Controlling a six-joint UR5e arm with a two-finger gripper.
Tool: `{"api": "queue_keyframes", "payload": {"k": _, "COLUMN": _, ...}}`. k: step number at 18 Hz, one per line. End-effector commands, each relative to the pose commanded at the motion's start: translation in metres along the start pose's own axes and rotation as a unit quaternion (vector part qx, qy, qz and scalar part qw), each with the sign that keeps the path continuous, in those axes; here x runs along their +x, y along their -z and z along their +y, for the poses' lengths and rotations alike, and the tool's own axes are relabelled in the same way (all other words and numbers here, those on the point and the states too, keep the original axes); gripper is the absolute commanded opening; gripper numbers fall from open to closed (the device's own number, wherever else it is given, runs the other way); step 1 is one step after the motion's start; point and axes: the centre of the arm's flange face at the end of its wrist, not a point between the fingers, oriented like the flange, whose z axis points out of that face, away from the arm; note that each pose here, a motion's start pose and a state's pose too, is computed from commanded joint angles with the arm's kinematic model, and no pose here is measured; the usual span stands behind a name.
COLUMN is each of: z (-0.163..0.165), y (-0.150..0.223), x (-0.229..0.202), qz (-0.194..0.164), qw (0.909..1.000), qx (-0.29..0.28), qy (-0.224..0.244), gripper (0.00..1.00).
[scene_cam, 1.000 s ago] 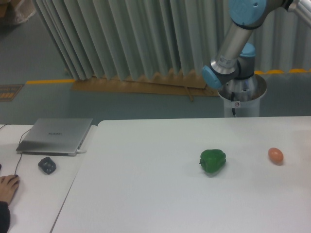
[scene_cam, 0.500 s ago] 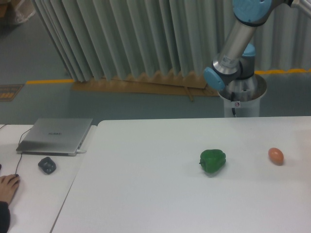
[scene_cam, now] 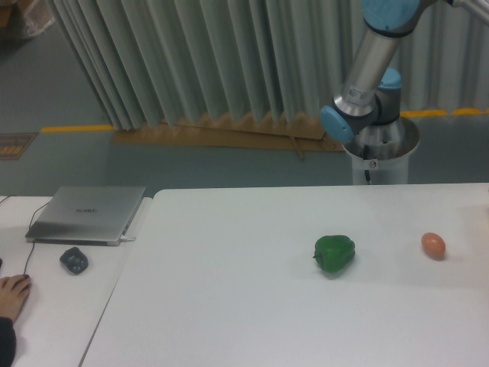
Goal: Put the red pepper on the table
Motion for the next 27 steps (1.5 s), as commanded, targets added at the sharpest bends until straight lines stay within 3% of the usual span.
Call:
{"api": "queue_keyframes", "payload": {"k": 4, "z": -0.019, "y": 0.009, "x": -0.011, "qz": -0.008, "qw": 0.9986, "qx": 0.009, "qy": 0.052, "gripper": 0.48}}
{"api": "queue_keyframes", "payload": {"k": 7, "z": -0.055, "y": 0.020, "x": -0.032, "qz": -0.019, "qw": 0.9954, "qx": 0.014, "qy": 0.093, "gripper": 0.49}}
{"api": "queue_keyframes", "payload": {"k": 12, "z": -0.161, "y": 0.006, "x": -0.083, "qz": -0.007, "qw": 0.9863, "qx": 0.024, "qy": 0.163, "gripper": 0.49}}
{"api": "queue_keyframes", "payload": {"k": 16, "z": -0.226, "y": -0.010, "x": -0.108, "qz": 0.008, "qw": 0.9813, "qx": -0.019, "qy": 0.192, "gripper": 0.49}}
{"api": "queue_keyframes", "payload": {"k": 19, "z": -0.257, "y": -0.037, "x": -0.111, "qz": 0.040, "qw": 0.9815, "qx": -0.048, "qy": 0.181, "gripper": 0.49}}
{"api": "queue_keyframes", "payload": {"k": 23, "z": -0.292, "y": -0.081, "x": -0.099, "qz": 0.108, "qw": 0.9749, "qx": -0.146, "qy": 0.129, "gripper": 0.52}}
{"api": "queue_keyframes", "payload": {"k": 27, "z": -0.301, "y": -0.096, "x": -0.100, "qz": 0.119, "qw": 0.9732, "qx": -0.152, "qy": 0.125, "gripper": 0.52}}
